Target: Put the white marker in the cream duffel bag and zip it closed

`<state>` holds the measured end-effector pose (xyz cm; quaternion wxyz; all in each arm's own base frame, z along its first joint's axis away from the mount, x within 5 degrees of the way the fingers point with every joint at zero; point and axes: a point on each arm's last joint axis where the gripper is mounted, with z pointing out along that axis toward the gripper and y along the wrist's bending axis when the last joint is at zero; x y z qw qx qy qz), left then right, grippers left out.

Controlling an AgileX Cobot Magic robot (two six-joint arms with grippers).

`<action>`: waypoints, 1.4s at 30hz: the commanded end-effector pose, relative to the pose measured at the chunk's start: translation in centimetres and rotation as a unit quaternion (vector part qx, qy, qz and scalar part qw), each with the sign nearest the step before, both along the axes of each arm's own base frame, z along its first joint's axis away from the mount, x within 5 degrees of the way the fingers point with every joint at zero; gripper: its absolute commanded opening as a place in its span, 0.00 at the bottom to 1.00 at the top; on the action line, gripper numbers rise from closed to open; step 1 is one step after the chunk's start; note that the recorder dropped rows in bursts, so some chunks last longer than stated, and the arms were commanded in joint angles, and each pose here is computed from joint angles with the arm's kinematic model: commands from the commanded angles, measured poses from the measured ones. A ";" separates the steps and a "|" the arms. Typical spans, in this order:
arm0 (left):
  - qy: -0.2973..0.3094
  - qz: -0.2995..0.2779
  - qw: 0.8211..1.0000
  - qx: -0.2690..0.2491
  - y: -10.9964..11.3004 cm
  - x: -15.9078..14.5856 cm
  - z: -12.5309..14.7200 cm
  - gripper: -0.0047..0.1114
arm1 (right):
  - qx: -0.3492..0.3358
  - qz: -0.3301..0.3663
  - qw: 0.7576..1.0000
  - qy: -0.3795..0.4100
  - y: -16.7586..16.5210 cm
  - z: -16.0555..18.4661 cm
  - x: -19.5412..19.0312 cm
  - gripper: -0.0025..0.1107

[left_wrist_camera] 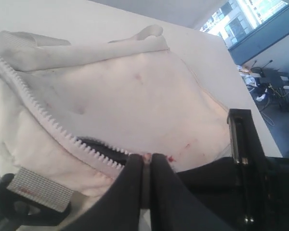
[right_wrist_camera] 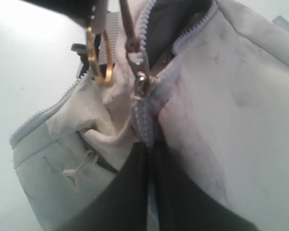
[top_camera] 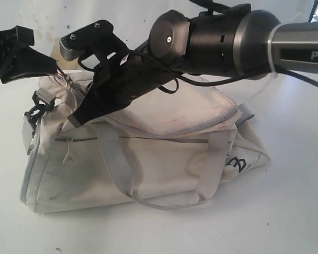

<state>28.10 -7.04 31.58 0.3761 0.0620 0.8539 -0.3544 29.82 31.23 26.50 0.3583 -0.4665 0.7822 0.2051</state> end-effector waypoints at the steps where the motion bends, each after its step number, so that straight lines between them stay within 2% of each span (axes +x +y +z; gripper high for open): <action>1: -0.036 0.069 0.997 -0.002 0.9 0.7 1.0 0.04 | -0.048 0.024 0.998 0.027 -0.6 -1.1 -0.5 0.02; 10: -0.087 0.169 0.981 0.033 2.7 2.0 1.4 0.04 | -0.059 0.031 0.997 0.035 -0.7 -1.3 -0.6 0.02; 14: -0.126 0.240 0.960 0.075 4.1 2.9 1.4 0.04 | -0.045 0.015 0.998 0.029 -0.6 -1.1 -0.4 0.02; 18: -0.140 0.292 0.940 0.106 5.2 4.0 0.8 0.04 | -0.017 -0.019 0.999 0.024 -0.4 -0.7 0.1 0.02; 25: -0.142 0.258 0.940 0.170 5.1 6.8 -1.0 0.04 | -0.011 -0.032 0.999 0.017 -0.5 -0.6 0.3 0.02; 30: -0.162 0.226 0.934 0.224 5.0 8.7 -1.6 0.04 | -0.014 -0.054 0.998 0.021 -0.7 -0.7 0.5 0.02; 42: -0.155 0.224 0.936 0.223 5.3 9.2 -2.0 0.04 | -0.008 -0.079 0.996 0.029 -0.8 -0.7 0.7 0.02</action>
